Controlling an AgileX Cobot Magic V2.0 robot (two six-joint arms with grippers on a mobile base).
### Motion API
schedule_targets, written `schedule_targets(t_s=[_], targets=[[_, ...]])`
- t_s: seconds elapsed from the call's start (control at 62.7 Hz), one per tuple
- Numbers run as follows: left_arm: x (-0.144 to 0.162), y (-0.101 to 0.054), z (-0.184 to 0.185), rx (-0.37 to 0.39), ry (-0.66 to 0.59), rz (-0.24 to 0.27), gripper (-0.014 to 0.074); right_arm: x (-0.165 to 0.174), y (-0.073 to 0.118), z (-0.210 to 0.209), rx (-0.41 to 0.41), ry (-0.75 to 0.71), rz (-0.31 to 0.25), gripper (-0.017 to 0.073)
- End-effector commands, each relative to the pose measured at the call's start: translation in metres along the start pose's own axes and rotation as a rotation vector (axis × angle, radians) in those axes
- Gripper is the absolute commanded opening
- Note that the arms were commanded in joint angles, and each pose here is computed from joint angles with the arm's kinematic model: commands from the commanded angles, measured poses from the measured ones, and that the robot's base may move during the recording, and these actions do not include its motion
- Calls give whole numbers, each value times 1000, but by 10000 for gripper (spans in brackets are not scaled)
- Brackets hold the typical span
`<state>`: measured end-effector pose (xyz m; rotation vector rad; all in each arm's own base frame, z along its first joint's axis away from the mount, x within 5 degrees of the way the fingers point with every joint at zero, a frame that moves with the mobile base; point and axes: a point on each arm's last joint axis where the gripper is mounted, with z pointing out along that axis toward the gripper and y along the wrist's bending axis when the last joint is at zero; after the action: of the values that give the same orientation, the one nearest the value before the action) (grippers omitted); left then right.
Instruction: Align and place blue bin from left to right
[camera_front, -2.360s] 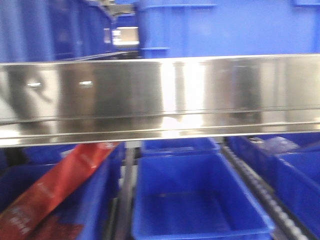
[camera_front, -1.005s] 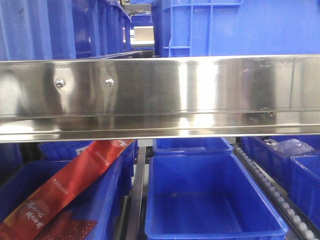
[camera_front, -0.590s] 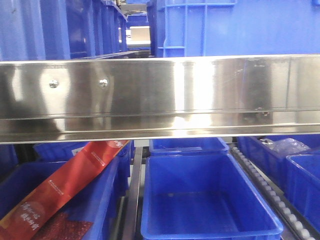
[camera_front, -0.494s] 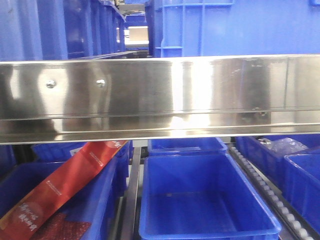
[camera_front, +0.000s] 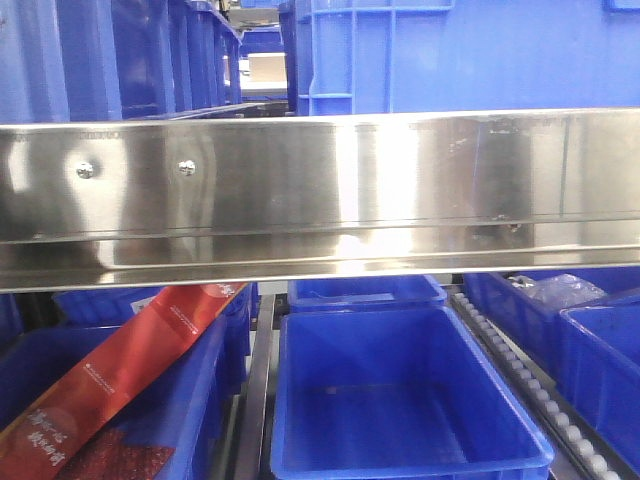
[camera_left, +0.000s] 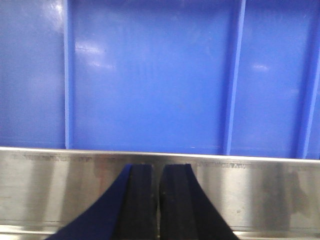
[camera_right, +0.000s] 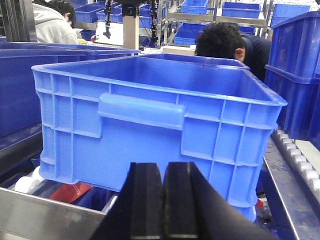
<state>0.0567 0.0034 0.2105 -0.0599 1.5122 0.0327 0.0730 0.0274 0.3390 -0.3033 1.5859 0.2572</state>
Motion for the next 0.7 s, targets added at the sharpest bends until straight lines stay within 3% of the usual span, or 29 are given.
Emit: schedule_targets(t_s=[0.0, 0.399, 0.526, 0.686], targets=[[-2, 0, 0, -3, -24, 0, 15, -2, -1, -1, 7, -30, -14, -78], [-2, 0, 0, -3, -24, 0, 15, -1, -1, -1, 15, -27, -24, -78], [-2, 0, 0, -3, -24, 0, 15, 6, -8, -1, 105, -19, -10, -78], [-2, 0, 0, -3, -24, 0, 15, 41, -15, -6, 227, 7, 20, -78]])
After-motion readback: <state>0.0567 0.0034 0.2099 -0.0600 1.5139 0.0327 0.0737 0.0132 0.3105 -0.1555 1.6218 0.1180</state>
